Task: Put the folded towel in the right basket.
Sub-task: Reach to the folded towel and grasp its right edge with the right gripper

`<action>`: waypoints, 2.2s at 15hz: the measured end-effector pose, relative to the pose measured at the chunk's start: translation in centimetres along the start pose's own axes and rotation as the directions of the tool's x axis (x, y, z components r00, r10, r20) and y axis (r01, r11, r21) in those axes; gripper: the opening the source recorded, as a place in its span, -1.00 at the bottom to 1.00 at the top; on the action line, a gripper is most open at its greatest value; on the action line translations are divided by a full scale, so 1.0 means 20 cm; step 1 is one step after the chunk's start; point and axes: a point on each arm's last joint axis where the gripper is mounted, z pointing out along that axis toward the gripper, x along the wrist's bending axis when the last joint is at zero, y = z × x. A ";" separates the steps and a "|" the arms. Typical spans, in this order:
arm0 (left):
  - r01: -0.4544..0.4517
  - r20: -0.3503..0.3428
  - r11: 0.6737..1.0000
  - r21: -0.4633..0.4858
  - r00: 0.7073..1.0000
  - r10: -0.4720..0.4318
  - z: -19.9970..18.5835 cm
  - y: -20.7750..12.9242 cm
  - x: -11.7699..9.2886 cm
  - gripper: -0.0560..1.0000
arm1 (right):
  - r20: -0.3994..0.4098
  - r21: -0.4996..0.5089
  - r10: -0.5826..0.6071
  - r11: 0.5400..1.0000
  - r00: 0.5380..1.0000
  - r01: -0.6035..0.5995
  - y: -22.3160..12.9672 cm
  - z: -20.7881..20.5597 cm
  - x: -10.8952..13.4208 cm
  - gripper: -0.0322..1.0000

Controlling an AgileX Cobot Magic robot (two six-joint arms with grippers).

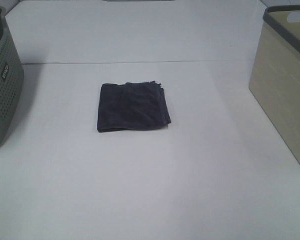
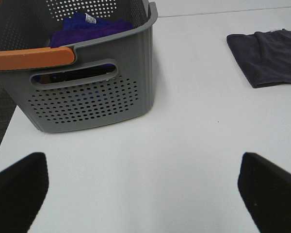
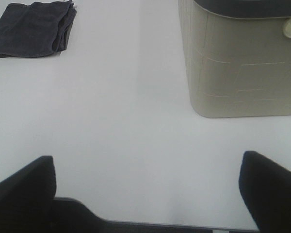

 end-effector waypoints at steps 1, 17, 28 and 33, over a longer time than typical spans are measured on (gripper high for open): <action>0.000 0.000 1.000 0.000 1.000 0.000 0.00 0.00 0.00 0.98 | 0.001 0.004 -0.008 1.000 1.000 0.008 0.00 0.00 0.00 0.96; 0.000 -0.001 1.000 0.000 1.000 0.000 0.00 0.00 0.00 0.98 | -0.406 0.590 0.266 0.807 0.874 0.028 1.22 1.36 0.41 0.96; 0.000 -0.001 1.000 0.000 1.000 0.000 0.00 0.00 0.00 0.98 | -0.378 0.718 0.385 0.696 0.842 0.004 0.72 2.48 0.59 0.96; 0.000 -0.001 1.000 0.000 1.000 0.000 0.00 0.00 0.00 0.98 | -0.348 0.705 0.410 0.707 0.843 -0.053 0.65 2.57 0.61 0.92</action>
